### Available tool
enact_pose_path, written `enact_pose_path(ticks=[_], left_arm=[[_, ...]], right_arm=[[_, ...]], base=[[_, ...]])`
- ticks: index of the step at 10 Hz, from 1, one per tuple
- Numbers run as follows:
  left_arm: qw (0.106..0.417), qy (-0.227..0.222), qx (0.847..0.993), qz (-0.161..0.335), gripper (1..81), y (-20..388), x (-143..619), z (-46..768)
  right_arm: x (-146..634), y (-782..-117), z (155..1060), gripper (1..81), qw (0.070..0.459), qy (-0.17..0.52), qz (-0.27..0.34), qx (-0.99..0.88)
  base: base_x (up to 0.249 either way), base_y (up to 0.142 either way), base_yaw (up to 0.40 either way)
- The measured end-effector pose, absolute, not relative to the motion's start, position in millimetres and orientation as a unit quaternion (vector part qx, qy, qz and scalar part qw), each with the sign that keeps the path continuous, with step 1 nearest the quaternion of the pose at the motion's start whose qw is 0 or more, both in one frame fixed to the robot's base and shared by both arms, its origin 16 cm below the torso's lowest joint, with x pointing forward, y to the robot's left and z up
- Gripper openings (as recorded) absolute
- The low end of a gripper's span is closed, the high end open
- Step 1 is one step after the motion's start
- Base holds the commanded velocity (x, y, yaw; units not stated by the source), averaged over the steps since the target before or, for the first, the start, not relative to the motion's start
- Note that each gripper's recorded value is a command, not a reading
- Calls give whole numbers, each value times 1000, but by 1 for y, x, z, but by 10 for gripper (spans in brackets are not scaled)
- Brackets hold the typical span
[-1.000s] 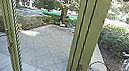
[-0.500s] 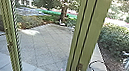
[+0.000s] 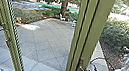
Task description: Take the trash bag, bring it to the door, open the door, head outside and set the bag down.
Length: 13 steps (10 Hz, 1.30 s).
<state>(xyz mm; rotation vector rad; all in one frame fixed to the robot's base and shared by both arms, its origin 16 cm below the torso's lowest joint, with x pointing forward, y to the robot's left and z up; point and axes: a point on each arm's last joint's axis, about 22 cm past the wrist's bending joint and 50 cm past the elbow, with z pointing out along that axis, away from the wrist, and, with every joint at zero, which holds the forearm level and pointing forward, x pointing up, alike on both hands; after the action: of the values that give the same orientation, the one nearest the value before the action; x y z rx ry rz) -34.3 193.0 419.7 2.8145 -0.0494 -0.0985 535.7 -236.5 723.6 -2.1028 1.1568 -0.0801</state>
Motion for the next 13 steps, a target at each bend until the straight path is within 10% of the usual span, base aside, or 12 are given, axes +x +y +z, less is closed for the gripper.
enact_pose_path(ticks=[13], left_arm=[[156,-16,987,-45,10,203,-52,421]], right_arm=[[548,-242,729,811,358,447,-46,-818]], base=[[0,0,0]])
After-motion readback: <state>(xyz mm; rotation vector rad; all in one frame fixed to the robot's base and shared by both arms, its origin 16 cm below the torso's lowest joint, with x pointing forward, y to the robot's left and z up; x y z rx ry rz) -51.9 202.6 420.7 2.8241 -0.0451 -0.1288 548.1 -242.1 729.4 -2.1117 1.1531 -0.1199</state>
